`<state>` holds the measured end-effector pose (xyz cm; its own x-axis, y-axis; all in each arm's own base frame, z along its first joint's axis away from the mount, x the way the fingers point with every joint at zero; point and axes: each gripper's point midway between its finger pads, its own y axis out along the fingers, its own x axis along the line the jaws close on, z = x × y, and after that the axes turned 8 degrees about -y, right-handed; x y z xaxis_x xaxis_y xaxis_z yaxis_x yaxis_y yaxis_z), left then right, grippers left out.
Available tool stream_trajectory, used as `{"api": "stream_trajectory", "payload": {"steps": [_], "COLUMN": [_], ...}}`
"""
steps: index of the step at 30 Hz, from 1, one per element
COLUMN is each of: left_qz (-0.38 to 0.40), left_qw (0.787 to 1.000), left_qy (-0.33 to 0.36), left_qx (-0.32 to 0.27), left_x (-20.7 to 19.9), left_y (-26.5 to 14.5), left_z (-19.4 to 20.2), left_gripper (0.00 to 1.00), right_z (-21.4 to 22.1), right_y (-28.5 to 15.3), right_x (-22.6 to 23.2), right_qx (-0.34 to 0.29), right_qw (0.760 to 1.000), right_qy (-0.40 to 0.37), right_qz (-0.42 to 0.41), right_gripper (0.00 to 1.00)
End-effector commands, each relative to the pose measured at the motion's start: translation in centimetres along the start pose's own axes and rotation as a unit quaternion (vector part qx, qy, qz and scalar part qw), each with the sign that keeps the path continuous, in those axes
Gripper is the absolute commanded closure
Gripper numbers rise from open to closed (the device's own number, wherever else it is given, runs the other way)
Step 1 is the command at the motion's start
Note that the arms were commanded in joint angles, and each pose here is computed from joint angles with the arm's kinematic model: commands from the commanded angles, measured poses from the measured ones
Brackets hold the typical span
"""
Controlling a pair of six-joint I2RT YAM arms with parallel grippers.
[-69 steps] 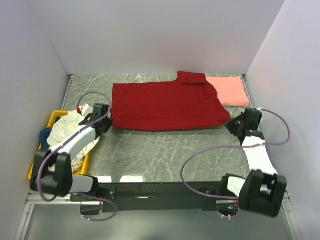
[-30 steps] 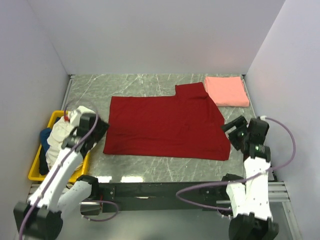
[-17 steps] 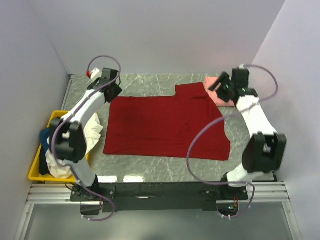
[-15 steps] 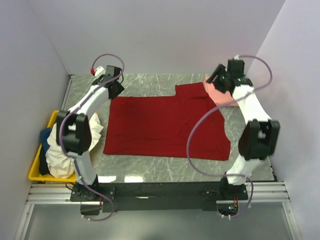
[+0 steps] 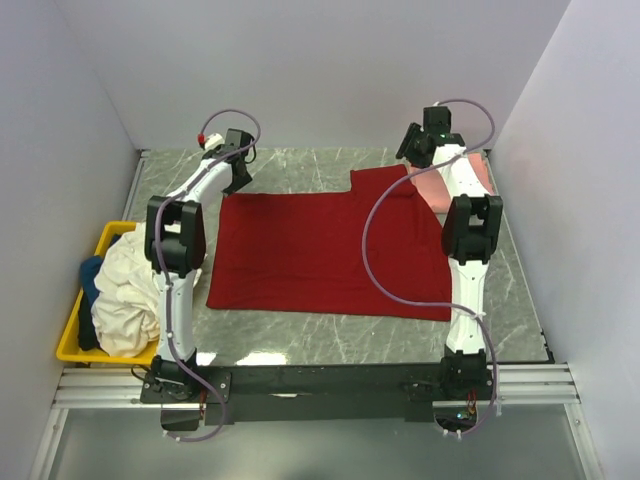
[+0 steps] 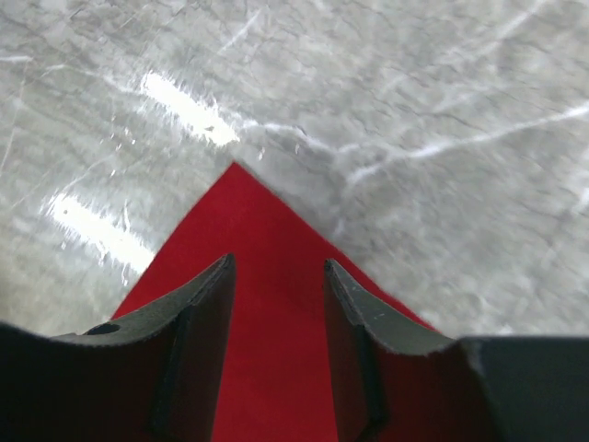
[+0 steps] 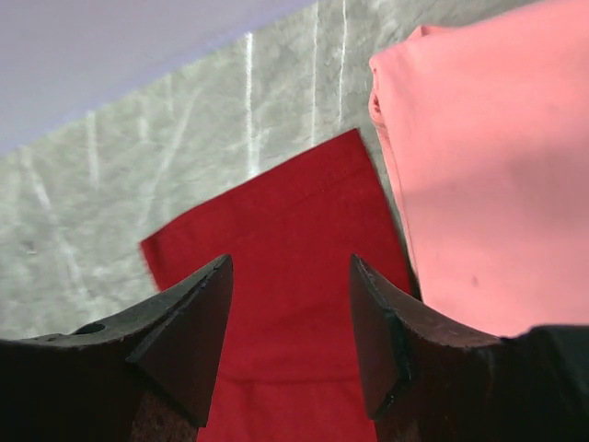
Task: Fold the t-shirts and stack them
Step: Fold the tshirt
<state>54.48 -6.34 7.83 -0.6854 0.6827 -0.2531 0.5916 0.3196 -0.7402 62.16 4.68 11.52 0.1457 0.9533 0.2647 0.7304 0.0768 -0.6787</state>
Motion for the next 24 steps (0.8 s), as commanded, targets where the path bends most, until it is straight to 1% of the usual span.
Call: {"api": "stream_trajectory", "payload": {"steps": [1,6,7,11,15,20,21,23,24], "left_qz": [-0.008,-0.020,-0.022,-0.032,-0.041,-0.044,-0.044,-0.043,-0.044], "left_qw": [1.000,0.999,0.999,0.999,0.999,0.999,0.999,0.999,0.999], "left_qy": [0.007,0.013,0.014,0.016,0.019,0.020,0.020,0.019,0.020], "left_qx": [-0.022,-0.023,-0.025,-0.019,-0.009,-0.006,-0.005,-0.002,0.001], "left_x": [-0.3,-0.3,-0.2,0.3,0.7,0.9,0.9,1.0,1.2], "left_y": [1.0,2.6,2.8,3.7,4.7,5.1,5.1,5.1,5.2], "left_z": [-1.6,-1.3,-1.3,-0.7,0.2,0.6,0.7,0.9,1.1], "left_gripper": [0.53,0.53,0.53,0.54,0.56,0.62,0.66,0.72,0.76], "right_z": [-1.7,0.1,-0.4,-0.3,0.6,1.8,1.8,2.3,2.6], "right_y": [-0.3,1.7,1.9,2.2,2.3,2.5,2.7,2.5,2.4], "right_x": [1.6,0.6,0.6,-0.4,-0.7,-0.9,-1.0,-1.2,-1.4], "right_qx": [-0.023,-0.004,-0.008,-0.001,0.015,0.038,0.040,0.050,0.055], "right_qw": [0.999,0.999,0.999,0.999,0.999,0.998,0.998,0.998,0.997], "right_qy": [-0.038,-0.046,-0.045,-0.044,-0.043,-0.039,-0.040,-0.042,-0.042], "right_qz": [-0.015,0.002,0.003,0.025,0.026,0.018,0.018,0.023,0.027], "right_gripper": [0.40,0.39,0.39,0.37,0.36,0.36,0.36,0.36,0.36]}}
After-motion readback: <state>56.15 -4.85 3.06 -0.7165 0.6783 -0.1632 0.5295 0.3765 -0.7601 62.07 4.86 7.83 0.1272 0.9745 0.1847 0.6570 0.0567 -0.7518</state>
